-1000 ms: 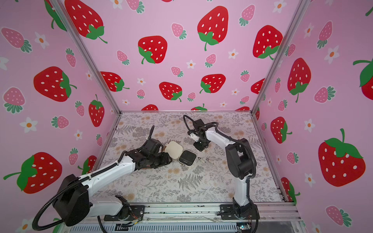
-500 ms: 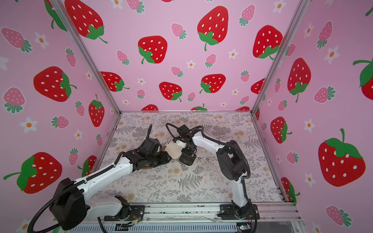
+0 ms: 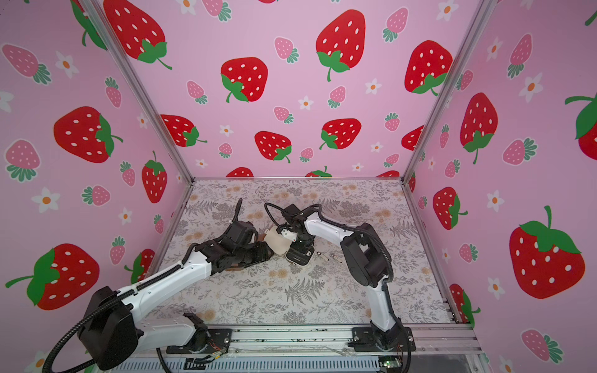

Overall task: Organize nail clipper sets
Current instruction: Place the nail clipper in the storage box.

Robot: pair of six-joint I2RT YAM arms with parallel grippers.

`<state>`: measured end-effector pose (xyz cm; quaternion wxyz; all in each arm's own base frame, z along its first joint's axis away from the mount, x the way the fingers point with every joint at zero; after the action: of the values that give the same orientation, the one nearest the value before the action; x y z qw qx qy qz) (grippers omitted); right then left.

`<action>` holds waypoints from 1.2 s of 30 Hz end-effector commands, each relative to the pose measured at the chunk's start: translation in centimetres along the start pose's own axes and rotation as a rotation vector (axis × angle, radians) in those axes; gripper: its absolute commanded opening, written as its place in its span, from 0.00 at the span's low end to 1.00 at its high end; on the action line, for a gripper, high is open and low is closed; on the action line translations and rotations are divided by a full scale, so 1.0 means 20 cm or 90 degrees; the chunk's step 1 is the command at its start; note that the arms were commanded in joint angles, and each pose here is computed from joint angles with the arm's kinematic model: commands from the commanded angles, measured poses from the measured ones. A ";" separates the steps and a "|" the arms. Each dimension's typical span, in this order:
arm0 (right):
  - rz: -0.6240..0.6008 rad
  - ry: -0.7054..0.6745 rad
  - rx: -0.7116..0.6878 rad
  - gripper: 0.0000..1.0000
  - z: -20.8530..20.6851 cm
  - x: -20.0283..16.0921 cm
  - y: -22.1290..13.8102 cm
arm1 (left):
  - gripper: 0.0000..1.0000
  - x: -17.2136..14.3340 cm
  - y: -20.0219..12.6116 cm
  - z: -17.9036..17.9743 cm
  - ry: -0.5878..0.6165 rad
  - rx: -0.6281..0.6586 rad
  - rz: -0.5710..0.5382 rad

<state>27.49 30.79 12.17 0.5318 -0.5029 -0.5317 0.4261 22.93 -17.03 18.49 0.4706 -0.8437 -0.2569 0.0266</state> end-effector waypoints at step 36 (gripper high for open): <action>0.127 0.019 0.032 0.04 0.04 -0.06 0.22 | 0.63 0.00 0.01 0.01 -0.006 0.005 0.000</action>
<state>27.37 30.74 10.82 0.5102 -0.5409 -0.4948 0.4498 22.96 -17.07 18.47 0.4693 -0.8446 -0.2563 0.0269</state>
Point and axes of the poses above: each gripper's point midway between its finger pads, its own y axis out along the fingers, its own z axis along the line the jaws close on, x = y × z, the point moved 8 cm from there along -y, back along the fingers, and after that the axes turned 15 degrees about -y, right-handed, at the moved point
